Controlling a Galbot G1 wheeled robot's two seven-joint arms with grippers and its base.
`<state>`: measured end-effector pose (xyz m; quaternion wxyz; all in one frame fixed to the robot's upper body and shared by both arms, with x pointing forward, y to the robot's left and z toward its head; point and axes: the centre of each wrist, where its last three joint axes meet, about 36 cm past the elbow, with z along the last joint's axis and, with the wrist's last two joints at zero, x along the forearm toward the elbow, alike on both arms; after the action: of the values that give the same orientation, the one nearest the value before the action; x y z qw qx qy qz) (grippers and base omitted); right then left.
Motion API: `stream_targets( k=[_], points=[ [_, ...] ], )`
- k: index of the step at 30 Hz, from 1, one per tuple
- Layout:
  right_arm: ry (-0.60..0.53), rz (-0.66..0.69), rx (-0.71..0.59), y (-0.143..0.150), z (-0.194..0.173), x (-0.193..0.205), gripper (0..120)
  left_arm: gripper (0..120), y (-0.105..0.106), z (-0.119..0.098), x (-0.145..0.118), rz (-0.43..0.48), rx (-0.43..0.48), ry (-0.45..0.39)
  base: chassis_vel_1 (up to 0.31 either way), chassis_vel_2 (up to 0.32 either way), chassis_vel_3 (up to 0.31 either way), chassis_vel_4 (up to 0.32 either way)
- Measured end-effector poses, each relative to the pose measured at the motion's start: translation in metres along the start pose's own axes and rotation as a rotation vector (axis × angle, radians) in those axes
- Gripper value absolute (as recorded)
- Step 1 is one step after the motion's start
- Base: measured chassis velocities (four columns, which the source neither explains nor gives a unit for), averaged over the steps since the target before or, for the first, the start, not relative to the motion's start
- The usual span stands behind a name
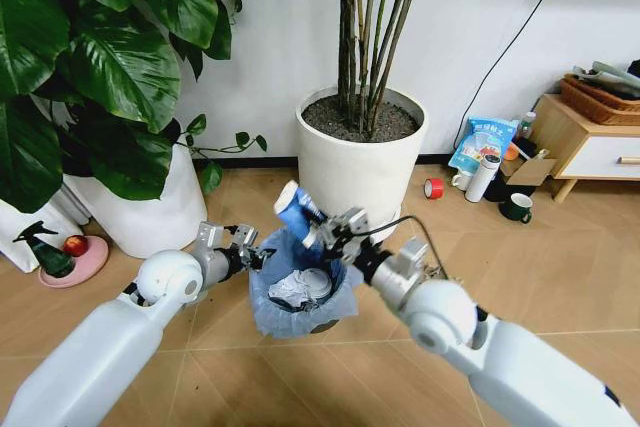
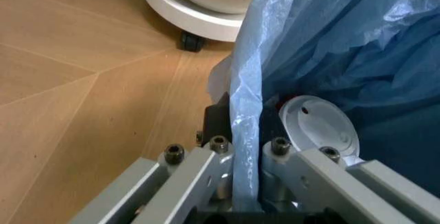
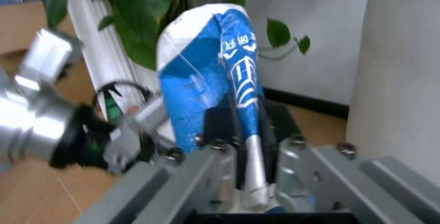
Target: Pick up the trash bin and place the garbage on the floor into it.
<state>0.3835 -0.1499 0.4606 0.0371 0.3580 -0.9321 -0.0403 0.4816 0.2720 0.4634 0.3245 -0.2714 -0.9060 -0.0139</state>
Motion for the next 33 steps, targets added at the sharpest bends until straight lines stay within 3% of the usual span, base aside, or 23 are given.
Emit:
stream_targets(
  k=[8,12,18,21,23,26,31,33],
  points=[
    [0.009,0.008,-0.009,0.002,0.007,-0.002,32,0,0.003,-0.002,0.001,0.004,0.003,-0.004,0.000,0.000,0.000,0.000],
    [0.005,0.015,-0.012,0.001,0.007,-0.003,52,0,0.004,-0.003,0.002,0.007,0.002,-0.006,0.000,0.000,0.000,0.000],
    [-0.020,0.072,-0.014,-0.006,0.000,-0.005,70,0,0.005,-0.002,0.003,0.003,0.006,-0.008,0.000,0.000,0.000,0.000],
    [-0.038,0.201,-0.005,-0.030,-0.010,-0.002,86,0,0.009,0.000,0.006,-0.011,0.010,-0.009,0.000,0.000,0.000,0.000],
    [-0.036,0.255,-0.002,-0.043,-0.009,0.002,89,0,0.010,0.001,0.007,-0.015,0.011,-0.011,0.000,0.000,0.000,0.000],
    [0.007,0.416,0.012,-0.085,0.005,0.022,98,0,0.015,0.002,0.010,-0.032,0.014,-0.017,0.000,0.000,0.000,0.000],
    [0.141,0.598,0.037,-0.143,0.053,0.067,100,0,0.017,0.001,0.018,-0.041,0.008,-0.024,0.000,0.000,0.000,0.000],
    [0.170,0.614,0.050,-0.154,0.065,0.075,100,0,0.017,0.001,0.019,-0.042,0.006,-0.024,0.000,0.000,0.000,0.000]
  ],
)
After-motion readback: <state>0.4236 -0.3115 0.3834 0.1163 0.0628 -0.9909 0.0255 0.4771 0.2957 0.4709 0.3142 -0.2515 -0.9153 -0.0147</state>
